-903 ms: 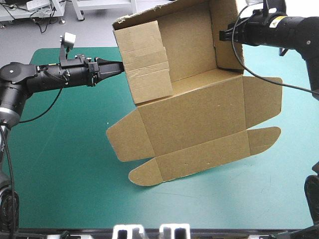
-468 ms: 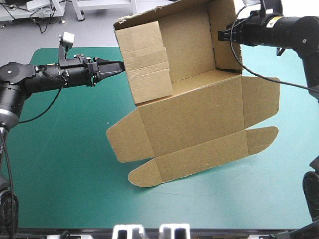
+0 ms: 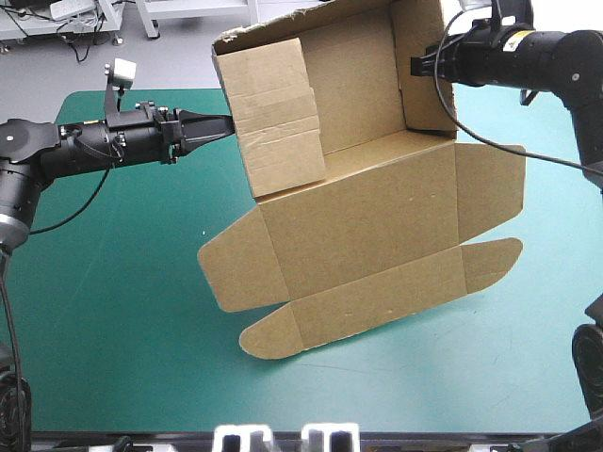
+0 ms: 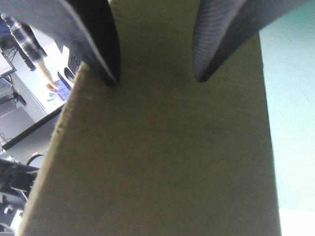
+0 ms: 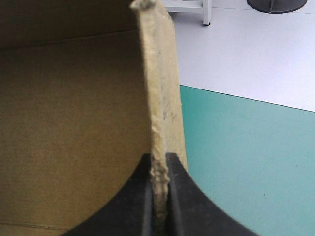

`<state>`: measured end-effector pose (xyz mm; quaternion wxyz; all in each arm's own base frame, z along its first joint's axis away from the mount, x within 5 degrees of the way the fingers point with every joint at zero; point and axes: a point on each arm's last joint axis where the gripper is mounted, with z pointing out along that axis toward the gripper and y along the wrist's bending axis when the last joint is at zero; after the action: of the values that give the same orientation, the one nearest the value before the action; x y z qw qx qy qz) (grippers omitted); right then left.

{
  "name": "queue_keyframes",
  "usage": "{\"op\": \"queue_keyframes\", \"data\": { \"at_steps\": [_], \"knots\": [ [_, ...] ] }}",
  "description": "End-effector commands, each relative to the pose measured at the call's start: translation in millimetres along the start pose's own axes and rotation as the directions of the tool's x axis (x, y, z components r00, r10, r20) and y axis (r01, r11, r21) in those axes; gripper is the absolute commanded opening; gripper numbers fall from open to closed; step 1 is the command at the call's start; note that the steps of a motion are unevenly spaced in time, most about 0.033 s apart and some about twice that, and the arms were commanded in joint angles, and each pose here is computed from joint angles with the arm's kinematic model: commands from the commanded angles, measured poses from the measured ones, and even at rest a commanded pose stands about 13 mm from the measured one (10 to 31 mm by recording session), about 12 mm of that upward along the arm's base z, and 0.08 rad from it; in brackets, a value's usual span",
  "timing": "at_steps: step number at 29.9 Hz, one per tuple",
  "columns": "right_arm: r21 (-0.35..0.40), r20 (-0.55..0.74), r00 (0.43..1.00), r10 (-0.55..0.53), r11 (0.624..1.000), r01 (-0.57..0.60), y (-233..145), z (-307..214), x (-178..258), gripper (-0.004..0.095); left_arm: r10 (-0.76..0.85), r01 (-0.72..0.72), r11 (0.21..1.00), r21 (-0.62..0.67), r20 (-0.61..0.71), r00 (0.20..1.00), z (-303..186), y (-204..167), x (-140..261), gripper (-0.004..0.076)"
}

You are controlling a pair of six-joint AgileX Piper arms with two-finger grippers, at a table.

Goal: Fold the box

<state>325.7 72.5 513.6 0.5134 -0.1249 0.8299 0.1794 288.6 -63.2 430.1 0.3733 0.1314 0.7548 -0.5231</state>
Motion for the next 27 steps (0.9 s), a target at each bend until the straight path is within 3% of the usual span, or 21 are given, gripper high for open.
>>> {"op": "queue_keyframes", "data": {
  "at_steps": [1, 20, 27],
  "knots": [
    [-0.04, 0.157, 0.987, 0.03, 0.999, -0.023, 11.7, -26.7, -18.6, -0.0019, 0.062, -0.063, 0.988, 0.14, 0.014, 0.998, -9.7, -40.1, -1.1, 0.034],
    [-0.056, 0.171, 0.983, 0.059, 0.997, -0.05, 12.6, -27.0, -20.0, -0.0019, 0.123, -0.124, 0.986, 0.113, 0.009, 0.992, -16.8, -53.8, 3.7, 0.034],
    [-0.111, 0.169, 0.981, 0.096, 0.991, -0.078, 17.1, -27.4, -20.4, -0.0019, 0.162, -0.161, 0.986, 0.046, -0.02, 0.987, -16.6, -47.9, 5.9, 0.034]
  ]
}}
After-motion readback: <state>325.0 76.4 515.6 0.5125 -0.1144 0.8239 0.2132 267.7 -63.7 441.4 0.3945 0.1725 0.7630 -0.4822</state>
